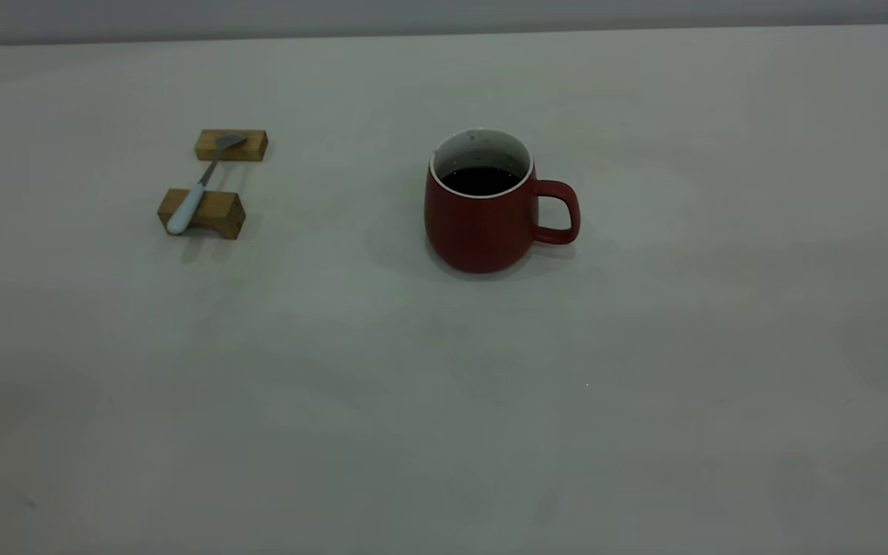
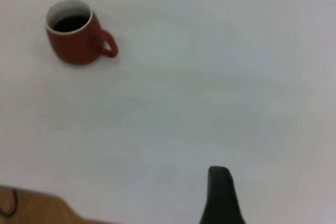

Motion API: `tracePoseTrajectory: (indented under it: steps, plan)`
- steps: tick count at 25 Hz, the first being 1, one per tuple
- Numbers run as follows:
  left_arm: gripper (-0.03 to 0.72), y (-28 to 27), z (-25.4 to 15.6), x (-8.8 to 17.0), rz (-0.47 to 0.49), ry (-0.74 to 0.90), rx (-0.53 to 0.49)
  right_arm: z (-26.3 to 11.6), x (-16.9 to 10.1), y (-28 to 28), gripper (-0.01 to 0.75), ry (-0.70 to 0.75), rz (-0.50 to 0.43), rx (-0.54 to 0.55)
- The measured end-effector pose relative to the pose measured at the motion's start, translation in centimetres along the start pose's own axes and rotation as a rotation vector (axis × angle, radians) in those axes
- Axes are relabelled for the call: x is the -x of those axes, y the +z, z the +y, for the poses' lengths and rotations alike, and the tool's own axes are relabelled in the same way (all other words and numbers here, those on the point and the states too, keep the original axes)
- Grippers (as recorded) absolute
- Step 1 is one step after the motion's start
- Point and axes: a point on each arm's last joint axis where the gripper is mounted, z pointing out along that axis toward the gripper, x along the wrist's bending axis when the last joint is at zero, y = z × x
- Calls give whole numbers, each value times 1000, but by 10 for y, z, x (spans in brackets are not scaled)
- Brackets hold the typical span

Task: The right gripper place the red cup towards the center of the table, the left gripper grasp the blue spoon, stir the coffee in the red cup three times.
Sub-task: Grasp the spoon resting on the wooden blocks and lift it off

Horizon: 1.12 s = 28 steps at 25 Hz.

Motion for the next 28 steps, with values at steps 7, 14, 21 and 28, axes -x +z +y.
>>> tracePoseTrajectory:
  steps: [7,14,21,28]
  plan:
    - [533,0,0,0,0,0,0,-13,1,15,591,1,-10,-6]
    - [533,0,0,0,0,0,0,-13,1,15,591,1,-10,-3]
    - [533,0,0,0,0,0,0,-13,1,15,591,1,-10,-3]
    - [533,0,0,0,0,-3,0,-13,1,15,591,2,-10,-3]
